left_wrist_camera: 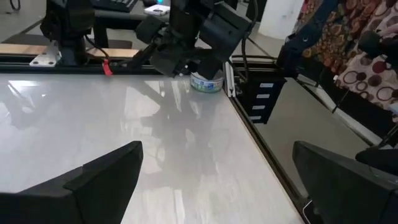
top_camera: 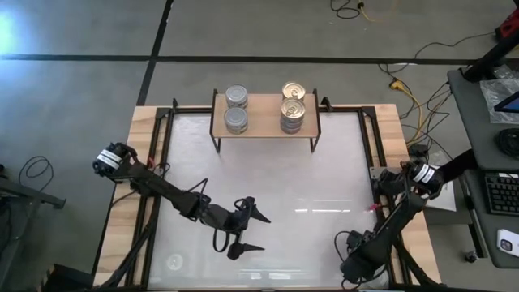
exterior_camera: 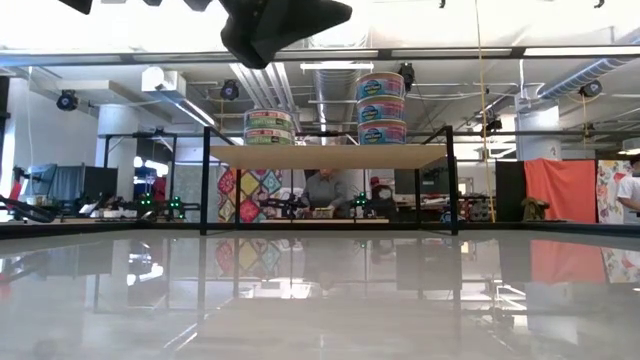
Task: Stack canned seafood by type on shelf
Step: Stack the green tuna can on top of the green tuna can on the shelf
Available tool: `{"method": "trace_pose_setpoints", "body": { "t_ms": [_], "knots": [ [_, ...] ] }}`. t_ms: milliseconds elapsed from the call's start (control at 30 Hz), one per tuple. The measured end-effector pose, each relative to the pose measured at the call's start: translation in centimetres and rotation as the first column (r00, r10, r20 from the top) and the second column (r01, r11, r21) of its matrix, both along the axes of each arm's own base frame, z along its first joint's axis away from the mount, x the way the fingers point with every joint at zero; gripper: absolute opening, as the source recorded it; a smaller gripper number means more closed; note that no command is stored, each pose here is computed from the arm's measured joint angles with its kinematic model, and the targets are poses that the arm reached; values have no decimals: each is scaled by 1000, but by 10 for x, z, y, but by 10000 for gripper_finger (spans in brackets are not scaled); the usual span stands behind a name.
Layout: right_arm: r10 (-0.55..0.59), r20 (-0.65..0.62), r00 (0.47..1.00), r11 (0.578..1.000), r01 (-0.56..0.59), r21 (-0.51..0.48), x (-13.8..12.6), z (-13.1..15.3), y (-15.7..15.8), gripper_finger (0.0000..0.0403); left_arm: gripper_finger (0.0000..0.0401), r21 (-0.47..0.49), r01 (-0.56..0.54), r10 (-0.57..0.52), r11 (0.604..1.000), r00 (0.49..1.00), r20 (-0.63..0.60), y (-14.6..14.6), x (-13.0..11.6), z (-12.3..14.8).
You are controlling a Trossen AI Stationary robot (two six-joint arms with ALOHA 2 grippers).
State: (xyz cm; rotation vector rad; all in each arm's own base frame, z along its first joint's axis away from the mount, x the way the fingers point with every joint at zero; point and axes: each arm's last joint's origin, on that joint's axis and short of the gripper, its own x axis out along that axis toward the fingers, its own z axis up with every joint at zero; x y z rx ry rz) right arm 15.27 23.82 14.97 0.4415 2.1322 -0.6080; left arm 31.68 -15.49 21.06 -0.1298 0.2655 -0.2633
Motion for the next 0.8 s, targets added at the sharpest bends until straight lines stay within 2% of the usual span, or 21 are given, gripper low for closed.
{"method": "trace_pose_setpoints", "body": {
  "t_ms": [167,400,567,800],
  "knots": [
    [1,-24,1000,999,-2,-34,1,12,0,201,398,7,-24,24,1000,1000,0,1,0,-1],
    [-80,72,994,995,75,68,11,39,30,187,398,6,-27,27,1000,1000,-4,1,0,-1],
    [-74,97,993,992,63,110,7,28,48,146,398,32,-49,49,998,999,5,3,0,-1],
    [-20,98,995,993,8,119,11,10,50,78,398,36,-52,52,998,999,-1,4,1,-2]
  ]
}}
